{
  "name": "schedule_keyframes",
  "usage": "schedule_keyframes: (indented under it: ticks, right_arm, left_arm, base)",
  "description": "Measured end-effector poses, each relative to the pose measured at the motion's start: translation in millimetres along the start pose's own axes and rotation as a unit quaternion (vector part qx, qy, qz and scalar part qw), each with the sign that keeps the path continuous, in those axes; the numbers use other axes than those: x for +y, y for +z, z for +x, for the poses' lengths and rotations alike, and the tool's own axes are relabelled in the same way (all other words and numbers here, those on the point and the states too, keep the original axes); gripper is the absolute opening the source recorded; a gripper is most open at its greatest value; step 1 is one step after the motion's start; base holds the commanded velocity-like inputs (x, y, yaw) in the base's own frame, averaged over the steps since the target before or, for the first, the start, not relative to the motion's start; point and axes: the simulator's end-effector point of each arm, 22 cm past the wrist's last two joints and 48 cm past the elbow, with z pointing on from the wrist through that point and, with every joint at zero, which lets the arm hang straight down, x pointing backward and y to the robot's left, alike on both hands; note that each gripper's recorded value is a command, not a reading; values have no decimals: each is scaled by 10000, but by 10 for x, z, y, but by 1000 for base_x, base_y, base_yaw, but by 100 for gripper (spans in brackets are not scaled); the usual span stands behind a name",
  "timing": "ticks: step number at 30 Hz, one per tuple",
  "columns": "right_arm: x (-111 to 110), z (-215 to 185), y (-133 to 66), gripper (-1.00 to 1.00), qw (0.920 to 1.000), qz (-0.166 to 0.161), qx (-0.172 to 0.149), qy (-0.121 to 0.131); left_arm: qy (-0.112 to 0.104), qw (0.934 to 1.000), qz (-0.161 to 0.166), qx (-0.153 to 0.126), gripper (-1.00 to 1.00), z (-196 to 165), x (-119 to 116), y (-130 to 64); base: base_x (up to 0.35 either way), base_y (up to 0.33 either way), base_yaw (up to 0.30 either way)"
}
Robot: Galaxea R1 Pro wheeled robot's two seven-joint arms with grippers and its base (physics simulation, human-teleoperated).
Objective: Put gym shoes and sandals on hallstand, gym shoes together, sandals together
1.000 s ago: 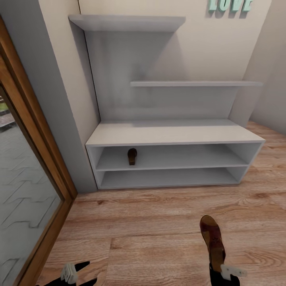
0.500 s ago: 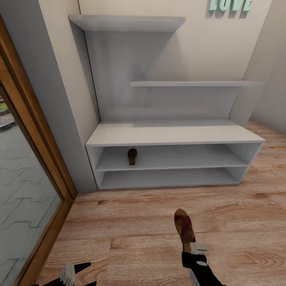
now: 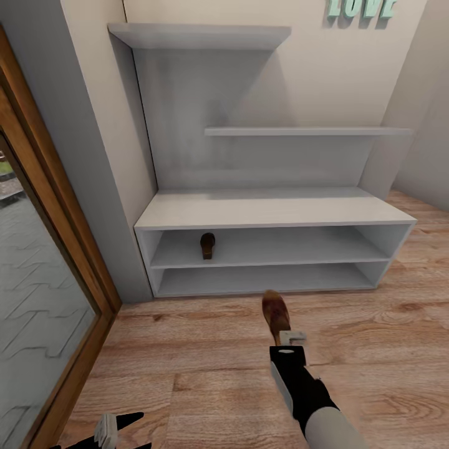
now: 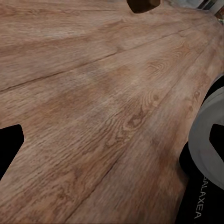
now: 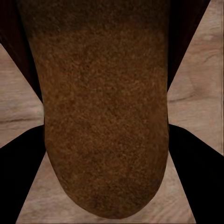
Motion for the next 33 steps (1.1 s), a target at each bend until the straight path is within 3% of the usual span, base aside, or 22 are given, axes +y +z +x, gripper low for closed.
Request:
schedule_keyframes:
  ticks: [2, 10, 16, 23, 28, 33]
  right_arm:
    - [-24, -186, -15, -100, 9999, 96, -57, -99]
    - [-63, -636, -59, -100, 9994, 175, -297, -82]
    - [-51, -665, -60, -100, 9993, 154, -317, -81]
    - [-37, -455, -4, -100, 9996, 185, -100, -208]
    - [-169, -442, -8, -100, 9986, 481, -83, -192]
    - [-208, -438, -11, -100, 9982, 573, -84, -181]
  left_arm:
    - [8, 10000, -1, 2, 100, -4, 4, -6]
    - [4, 10000, 5, 16, 100, 6, 1, -10]
    - [-9, 10000, 24, 24, 100, 21, -18, 12]
    - [-21, 10000, 58, 47, 100, 41, -51, 59]
    - [-26, 10000, 58, 50, 100, 44, -53, 61]
    - [-31, 10000, 56, 41, 100, 45, -55, 58]
  base:
    - [0, 0, 0]
    - [0, 0, 0]
    - [0, 0, 0]
    - [0, 0, 0]
    - [0, 0, 0]
    - [0, 0, 0]
